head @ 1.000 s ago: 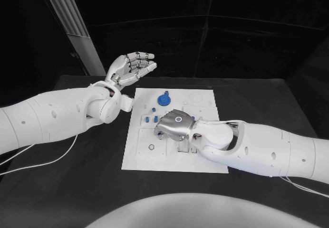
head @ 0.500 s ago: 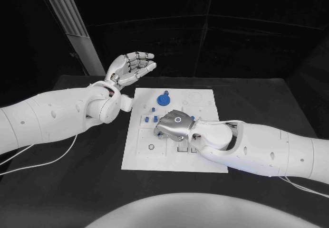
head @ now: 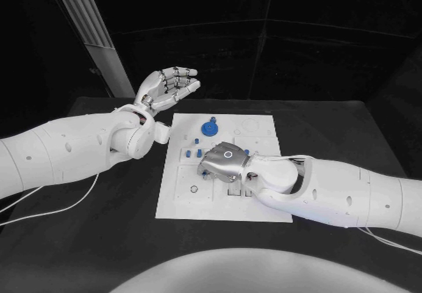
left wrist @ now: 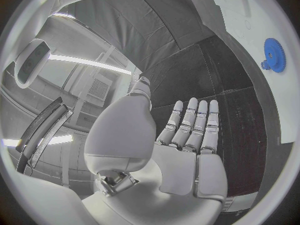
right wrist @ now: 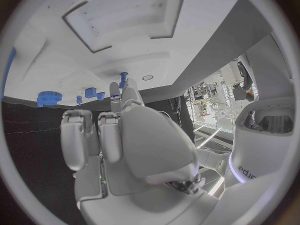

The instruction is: Assemble the parts on the task board

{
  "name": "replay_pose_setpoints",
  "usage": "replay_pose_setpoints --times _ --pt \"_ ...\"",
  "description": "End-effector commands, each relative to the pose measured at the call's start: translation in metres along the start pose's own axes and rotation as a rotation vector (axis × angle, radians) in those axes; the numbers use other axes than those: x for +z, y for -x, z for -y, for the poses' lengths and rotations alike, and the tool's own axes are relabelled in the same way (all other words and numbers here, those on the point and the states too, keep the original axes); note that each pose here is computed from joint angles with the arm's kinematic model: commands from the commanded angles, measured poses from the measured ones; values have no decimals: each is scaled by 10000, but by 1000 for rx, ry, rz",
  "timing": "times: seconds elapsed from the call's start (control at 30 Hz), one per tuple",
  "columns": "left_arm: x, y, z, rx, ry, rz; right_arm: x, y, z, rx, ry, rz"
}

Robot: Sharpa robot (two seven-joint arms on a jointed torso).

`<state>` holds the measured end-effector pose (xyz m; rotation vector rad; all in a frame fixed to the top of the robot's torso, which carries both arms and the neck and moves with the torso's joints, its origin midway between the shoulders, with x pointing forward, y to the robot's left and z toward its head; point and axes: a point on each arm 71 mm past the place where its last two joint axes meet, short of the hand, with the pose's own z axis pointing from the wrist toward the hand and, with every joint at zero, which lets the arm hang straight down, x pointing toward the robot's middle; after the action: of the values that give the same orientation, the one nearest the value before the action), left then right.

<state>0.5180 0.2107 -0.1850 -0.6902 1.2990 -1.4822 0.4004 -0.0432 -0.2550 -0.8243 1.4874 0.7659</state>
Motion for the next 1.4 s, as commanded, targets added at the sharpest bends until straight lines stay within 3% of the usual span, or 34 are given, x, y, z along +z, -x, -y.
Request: replay_pose_setpoints --times 0.03,1.2,1.4 --pt "-11 0 153 -8 -208 -5 -2 0 2 -6 -2 -6" --pt "-13 9 148 -7 -206 -4 -46 -6 -10 8 -17 -3" --pt "-11 9 145 -8 -205 -4 -51 15 1 12 -33 28"
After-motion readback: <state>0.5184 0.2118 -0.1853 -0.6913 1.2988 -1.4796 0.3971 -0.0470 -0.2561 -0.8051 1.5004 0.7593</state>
